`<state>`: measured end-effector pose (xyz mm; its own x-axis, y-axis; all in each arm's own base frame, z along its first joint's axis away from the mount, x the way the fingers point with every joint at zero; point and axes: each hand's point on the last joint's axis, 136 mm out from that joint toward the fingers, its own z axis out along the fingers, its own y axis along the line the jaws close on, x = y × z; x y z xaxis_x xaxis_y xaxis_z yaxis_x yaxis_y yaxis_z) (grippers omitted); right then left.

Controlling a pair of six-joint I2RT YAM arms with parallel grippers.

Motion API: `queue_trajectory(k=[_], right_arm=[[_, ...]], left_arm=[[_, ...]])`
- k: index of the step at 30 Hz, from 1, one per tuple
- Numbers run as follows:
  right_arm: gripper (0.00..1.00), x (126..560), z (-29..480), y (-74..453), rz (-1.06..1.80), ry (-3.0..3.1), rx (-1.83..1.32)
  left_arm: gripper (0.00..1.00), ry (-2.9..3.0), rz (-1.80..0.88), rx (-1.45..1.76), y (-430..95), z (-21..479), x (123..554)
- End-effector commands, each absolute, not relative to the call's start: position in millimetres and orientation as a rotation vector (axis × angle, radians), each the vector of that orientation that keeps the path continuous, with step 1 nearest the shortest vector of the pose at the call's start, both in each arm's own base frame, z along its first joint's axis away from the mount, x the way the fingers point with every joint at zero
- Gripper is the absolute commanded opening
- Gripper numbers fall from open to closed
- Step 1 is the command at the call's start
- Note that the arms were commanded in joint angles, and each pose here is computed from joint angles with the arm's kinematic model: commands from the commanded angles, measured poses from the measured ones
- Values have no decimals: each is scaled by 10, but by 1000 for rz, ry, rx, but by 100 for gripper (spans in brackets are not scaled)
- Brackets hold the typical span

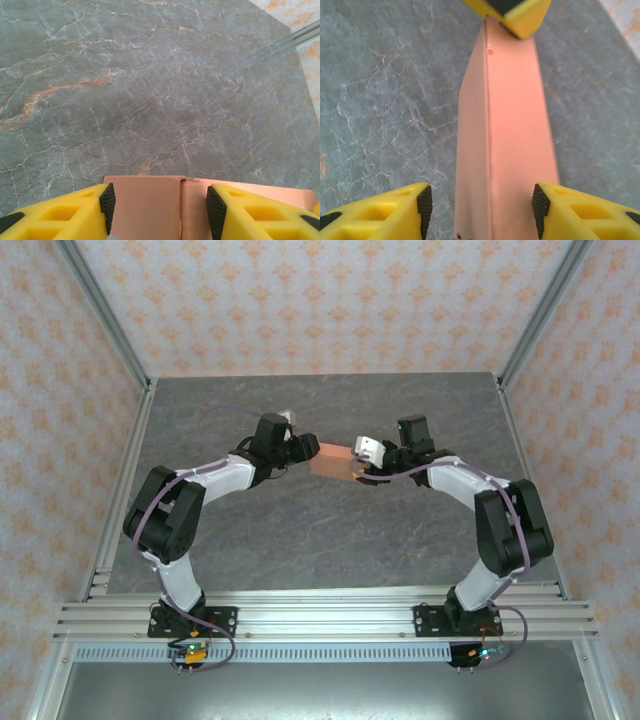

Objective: Fold the paper box

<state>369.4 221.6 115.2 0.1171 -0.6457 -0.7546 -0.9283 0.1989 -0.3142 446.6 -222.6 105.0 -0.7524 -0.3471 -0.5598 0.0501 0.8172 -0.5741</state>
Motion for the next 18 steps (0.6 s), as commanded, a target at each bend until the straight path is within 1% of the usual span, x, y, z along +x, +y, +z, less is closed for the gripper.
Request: queue_trajectory(k=[1, 4, 9, 11, 14, 18], right_arm=[[55, 3554, 869, 2154, 465, 1699, -1553], [54, 3559, 996, 2157, 448, 1667, -1517], [55, 3526, 1538, 2234, 442, 1512, -1467], [55, 3520, 1623, 2247, 441, 1488, -1467], [55, 3532, 1444, 2223, 439, 1531, -1489], [55, 3527, 974, 2099, 400, 1665, -1510]], left_arm=[[53, 2564, -581, -226, -2043, 380, 4124], [53, 2572, -579, -224, -2046, 368, 4121], [54, 2571, -578, -231, -2039, 366, 4120], [54, 2570, -575, -232, -2035, 368, 4118], [54, 2569, -574, -230, -2035, 373, 4123], [54, 2564, -578, -232, -2038, 382, 4133]])
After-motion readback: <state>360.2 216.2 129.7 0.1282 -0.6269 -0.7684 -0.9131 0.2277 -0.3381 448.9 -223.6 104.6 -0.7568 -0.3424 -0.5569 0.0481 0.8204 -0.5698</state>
